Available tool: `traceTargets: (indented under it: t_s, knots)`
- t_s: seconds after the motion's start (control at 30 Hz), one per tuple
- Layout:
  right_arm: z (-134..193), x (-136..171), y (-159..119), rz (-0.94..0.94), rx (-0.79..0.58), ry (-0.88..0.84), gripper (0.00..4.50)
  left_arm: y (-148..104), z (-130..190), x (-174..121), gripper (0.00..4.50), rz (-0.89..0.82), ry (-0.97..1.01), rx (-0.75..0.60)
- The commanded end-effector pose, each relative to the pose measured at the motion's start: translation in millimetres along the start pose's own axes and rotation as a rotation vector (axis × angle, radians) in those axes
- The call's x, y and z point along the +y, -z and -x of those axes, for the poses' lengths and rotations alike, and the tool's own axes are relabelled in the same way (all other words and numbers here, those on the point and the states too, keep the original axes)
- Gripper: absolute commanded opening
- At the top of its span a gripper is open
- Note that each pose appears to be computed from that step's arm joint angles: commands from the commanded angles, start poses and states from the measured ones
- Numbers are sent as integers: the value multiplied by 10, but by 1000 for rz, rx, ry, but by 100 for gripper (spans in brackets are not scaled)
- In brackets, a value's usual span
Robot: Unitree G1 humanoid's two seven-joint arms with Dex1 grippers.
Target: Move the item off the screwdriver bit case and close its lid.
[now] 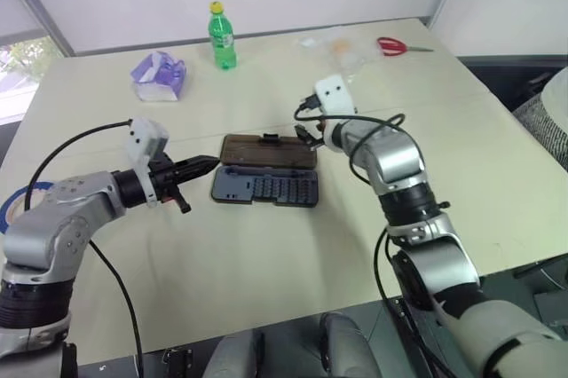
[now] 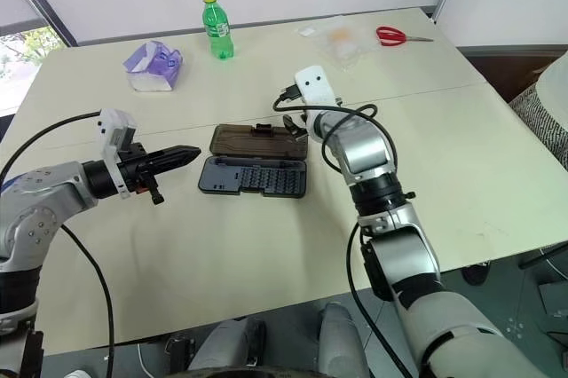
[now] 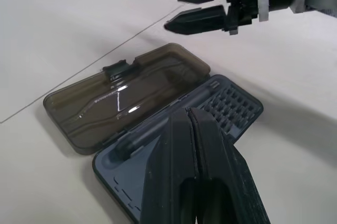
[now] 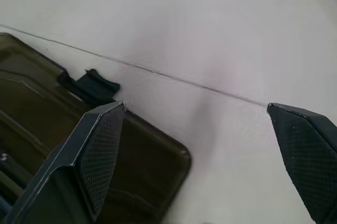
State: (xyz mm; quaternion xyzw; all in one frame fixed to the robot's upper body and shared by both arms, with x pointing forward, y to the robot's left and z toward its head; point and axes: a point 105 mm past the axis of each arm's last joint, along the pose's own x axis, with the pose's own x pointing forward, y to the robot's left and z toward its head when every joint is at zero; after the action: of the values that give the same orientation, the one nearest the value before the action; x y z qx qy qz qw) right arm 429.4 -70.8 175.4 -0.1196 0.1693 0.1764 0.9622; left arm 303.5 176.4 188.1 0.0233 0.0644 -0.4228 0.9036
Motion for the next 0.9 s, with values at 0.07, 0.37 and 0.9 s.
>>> traceTargets:
  t_s: [0.07, 0.37, 0.9]
  knots:
    - [-36, -23, 75, -33, 54, 36, 448, -74, 40, -27, 0, -47, -15, -29]
    - [-80, -1, 344, -75, 158, 40, 424, -34, 40, -41, 0, -51, -24, -22]
    - [-37, 179, 466, -23, 227, 2, 2, -70, 49, 31, 0, -74, -52, -25]
